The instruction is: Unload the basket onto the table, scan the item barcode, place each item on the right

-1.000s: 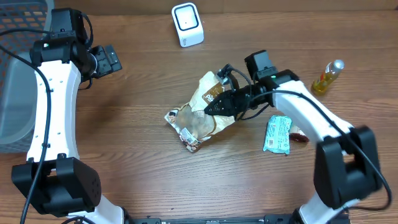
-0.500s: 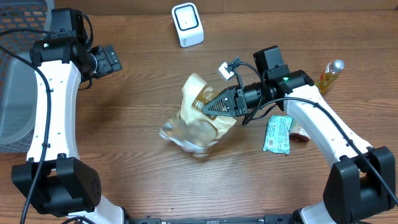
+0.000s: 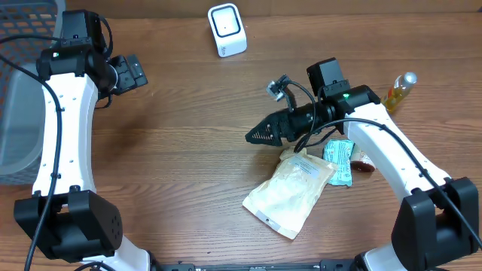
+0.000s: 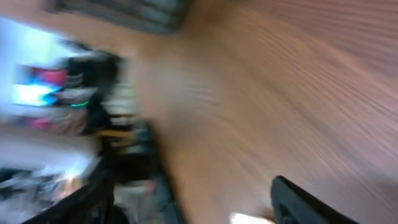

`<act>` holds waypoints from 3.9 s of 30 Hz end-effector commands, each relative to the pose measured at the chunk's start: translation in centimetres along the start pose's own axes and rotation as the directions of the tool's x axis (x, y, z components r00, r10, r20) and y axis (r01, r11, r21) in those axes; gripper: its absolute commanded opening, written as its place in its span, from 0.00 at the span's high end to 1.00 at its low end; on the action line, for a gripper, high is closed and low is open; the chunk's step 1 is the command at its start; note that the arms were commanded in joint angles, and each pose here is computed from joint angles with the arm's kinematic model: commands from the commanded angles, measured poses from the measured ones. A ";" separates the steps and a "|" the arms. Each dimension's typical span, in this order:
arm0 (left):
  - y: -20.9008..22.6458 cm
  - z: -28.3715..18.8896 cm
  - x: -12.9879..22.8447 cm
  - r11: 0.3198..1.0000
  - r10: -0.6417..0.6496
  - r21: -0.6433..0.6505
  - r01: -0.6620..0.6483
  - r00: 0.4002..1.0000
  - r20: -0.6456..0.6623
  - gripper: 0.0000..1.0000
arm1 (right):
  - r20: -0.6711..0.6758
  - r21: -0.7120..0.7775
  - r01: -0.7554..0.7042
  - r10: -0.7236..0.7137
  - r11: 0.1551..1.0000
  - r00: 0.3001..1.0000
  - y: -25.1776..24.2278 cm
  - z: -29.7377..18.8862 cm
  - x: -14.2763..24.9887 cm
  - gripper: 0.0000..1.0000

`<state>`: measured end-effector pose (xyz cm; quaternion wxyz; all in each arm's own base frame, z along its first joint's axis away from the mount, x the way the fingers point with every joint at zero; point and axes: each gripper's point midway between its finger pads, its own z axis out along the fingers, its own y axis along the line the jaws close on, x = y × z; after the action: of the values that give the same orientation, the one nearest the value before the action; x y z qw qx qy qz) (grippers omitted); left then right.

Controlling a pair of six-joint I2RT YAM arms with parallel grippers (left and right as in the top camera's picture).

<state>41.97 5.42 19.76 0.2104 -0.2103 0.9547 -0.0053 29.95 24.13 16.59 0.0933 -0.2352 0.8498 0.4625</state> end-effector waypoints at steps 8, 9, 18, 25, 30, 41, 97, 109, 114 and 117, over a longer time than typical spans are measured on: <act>0.2 0.3 0.1 1.000 0.018 -0.008 -0.018 1.000 -0.005 0.00 | 0.121 0.646 -0.411 0.444 0.644 0.888 -9.8 -4.8 5.2 0.14; 0.2 0.3 0.1 1.000 0.018 -0.008 -0.018 1.000 -0.005 0.00 | 0.126 0.658 -0.433 0.477 0.616 0.870 -9.9 -5.1 5.8 0.12; 0.2 0.3 0.1 1.000 0.018 -0.008 -0.018 1.000 -0.005 0.00 | 0.123 0.778 -0.493 0.675 0.389 0.727 -10.4 -6.8 12.6 0.00; 0.2 0.3 0.1 1.000 0.018 -0.008 -0.018 1.000 -0.005 0.00 | 0.129 0.765 -0.521 0.701 0.380 0.701 -12.1 -4.9 15.0 0.00; 0.2 0.3 0.1 1.000 0.018 -0.008 -0.018 1.000 -0.005 0.00 | 0.107 0.655 -0.581 0.703 0.482 0.703 -11.6 -2.2 14.0 0.00; 0.2 0.3 0.1 1.000 0.018 -0.008 -0.018 1.000 -0.005 0.00 | 0.112 0.570 -0.531 0.581 0.627 0.806 -10.9 1.0 10.5 0.00; 0.2 0.3 0.1 1.000 0.018 -0.008 -0.018 1.000 -0.005 0.00 | 0.246 0.439 -0.545 0.488 0.714 0.837 -9.1 5.0 5.5 0.76; 0.2 0.3 0.1 1.000 0.018 -0.008 -0.018 1.000 -0.005 0.00 | 0.122 0.510 -0.618 0.661 0.598 0.741 -7.1 -0.2 10.2 0.96; 0.2 0.3 0.1 1.000 0.018 -0.008 -0.018 1.000 -0.005 0.00 | 0.155 0.530 -0.678 0.728 0.509 0.668 -8.0 2.9 13.5 0.96; 0.2 0.3 0.1 1.000 0.018 -0.008 -0.018 1.000 -0.005 0.00 | 0.203 0.513 -0.755 0.796 0.409 0.570 -8.2 4.4 15.5 0.96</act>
<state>41.95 5.42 19.75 0.2101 -0.2101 0.9548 -0.0053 22.32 19.16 3.92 -0.0651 0.1233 0.9697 0.2006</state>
